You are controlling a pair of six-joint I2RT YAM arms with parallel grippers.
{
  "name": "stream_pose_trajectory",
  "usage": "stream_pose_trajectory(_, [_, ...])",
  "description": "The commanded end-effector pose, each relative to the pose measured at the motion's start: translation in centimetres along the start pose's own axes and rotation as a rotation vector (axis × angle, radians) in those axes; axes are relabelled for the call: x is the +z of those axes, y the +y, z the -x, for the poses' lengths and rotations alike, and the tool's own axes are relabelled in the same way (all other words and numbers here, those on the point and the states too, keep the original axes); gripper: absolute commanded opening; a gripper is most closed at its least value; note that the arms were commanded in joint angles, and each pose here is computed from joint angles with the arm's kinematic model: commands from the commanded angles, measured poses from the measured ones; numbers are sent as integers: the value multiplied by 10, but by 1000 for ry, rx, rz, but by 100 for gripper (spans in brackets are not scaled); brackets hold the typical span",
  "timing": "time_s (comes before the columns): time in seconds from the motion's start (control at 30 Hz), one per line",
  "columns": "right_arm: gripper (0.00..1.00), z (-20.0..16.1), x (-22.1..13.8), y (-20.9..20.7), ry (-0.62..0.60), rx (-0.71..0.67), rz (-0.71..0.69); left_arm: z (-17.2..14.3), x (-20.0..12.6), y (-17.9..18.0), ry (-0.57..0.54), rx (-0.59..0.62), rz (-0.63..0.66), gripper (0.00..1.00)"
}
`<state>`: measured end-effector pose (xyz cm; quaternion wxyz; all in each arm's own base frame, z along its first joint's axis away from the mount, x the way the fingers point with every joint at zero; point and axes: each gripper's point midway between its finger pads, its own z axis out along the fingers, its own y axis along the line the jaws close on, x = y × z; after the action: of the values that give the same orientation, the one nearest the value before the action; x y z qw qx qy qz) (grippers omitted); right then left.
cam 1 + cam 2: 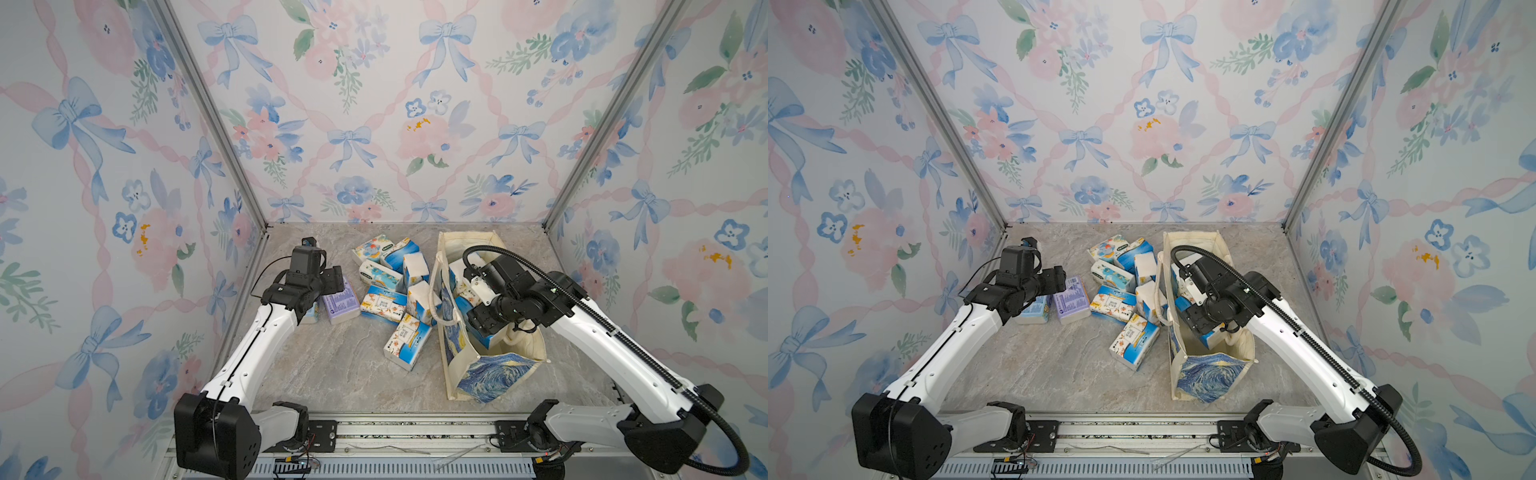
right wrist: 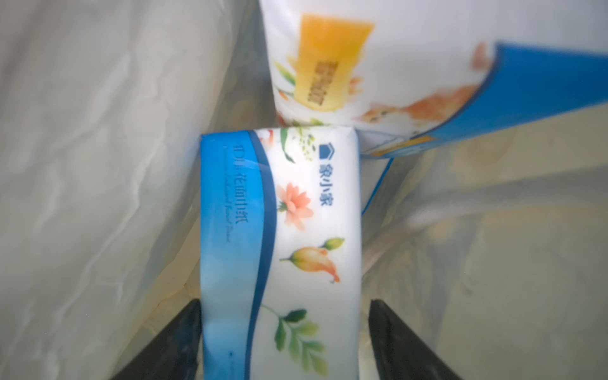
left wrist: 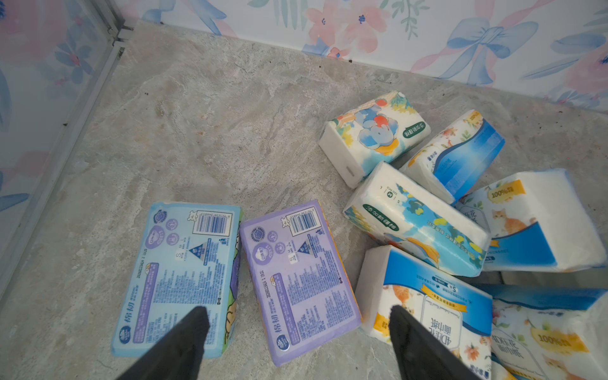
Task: Put tissues into the canvas bag
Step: Place the pack of facial tissues in the canvas bag, then pick up the pack of facial tissues from the center of the board.
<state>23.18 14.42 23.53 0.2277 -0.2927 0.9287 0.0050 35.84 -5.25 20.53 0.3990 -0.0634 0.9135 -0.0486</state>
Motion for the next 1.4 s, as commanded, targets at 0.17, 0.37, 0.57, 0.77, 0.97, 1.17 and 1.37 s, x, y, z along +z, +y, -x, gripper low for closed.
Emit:
stream_pose_trajectory(0.17, [83,30,-47,2,-239,36,80,3,3,-2,5,13,-16,85])
stream_pose_trajectory(0.37, [83,56,-90,-8,-489,105,83,1,3,-3,8,18,-22,81])
stream_pose_trajectory(0.57, [84,52,-116,-70,-602,274,-188,-3,4,-3,15,22,-28,82])
stream_pose_trajectory(0.77, [83,40,-99,-88,-534,354,-232,-11,8,-6,41,32,-44,81])
stream_pose_trajectory(0.97, [84,42,-89,-83,-526,348,-198,-29,22,6,137,5,29,89])
stream_pose_trajectory(1.17, [83,46,-82,-80,-532,341,-178,-51,42,-1,239,-17,0,98])
stream_pose_trajectory(1.37, [83,47,-80,-79,-540,332,-172,-71,64,3,322,-67,34,98])
